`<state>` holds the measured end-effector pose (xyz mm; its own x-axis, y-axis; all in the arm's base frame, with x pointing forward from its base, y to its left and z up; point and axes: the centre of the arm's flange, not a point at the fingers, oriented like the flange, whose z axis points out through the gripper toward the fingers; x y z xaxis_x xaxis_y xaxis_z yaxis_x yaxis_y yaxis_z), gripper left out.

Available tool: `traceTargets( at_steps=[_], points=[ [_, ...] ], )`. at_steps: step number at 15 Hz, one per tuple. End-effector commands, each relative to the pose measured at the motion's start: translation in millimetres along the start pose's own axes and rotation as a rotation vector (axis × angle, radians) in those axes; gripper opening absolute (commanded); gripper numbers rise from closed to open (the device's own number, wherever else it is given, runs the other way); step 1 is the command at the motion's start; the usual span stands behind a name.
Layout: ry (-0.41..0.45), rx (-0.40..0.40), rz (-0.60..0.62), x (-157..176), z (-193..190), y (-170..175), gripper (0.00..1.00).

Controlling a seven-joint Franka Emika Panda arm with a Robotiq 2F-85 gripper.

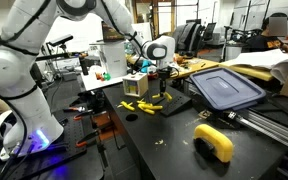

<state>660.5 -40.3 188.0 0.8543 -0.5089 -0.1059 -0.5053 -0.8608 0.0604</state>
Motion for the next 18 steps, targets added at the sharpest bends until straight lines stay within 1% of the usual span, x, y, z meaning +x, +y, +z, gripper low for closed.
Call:
traceTargets(
  at_steps=[1,2,5,8,11,13,15,18],
  points=[
    [0.105,-0.059,0.021,-41.9,-70.6,44.2,0.04],
    [0.131,-0.078,0.016,-47.0,-87.4,53.8,0.04],
    [0.24,-0.176,0.002,-69.6,-135.7,76.2,0.04],
    [0.371,-0.278,-0.037,-93.7,-174.0,79.6,0.04],
    [0.499,-0.368,-0.099,-122.0,-201.3,60.2,0.04],
    [0.568,-0.411,-0.157,-145.6,-210.0,34.2,0.04],
    [0.619,-0.45,-0.223,-168.5,-210.5,5.0,0.04],
    [0.669,-0.493,-0.323,-205.7,-203.1,-36.9,0.04]
  ],
)
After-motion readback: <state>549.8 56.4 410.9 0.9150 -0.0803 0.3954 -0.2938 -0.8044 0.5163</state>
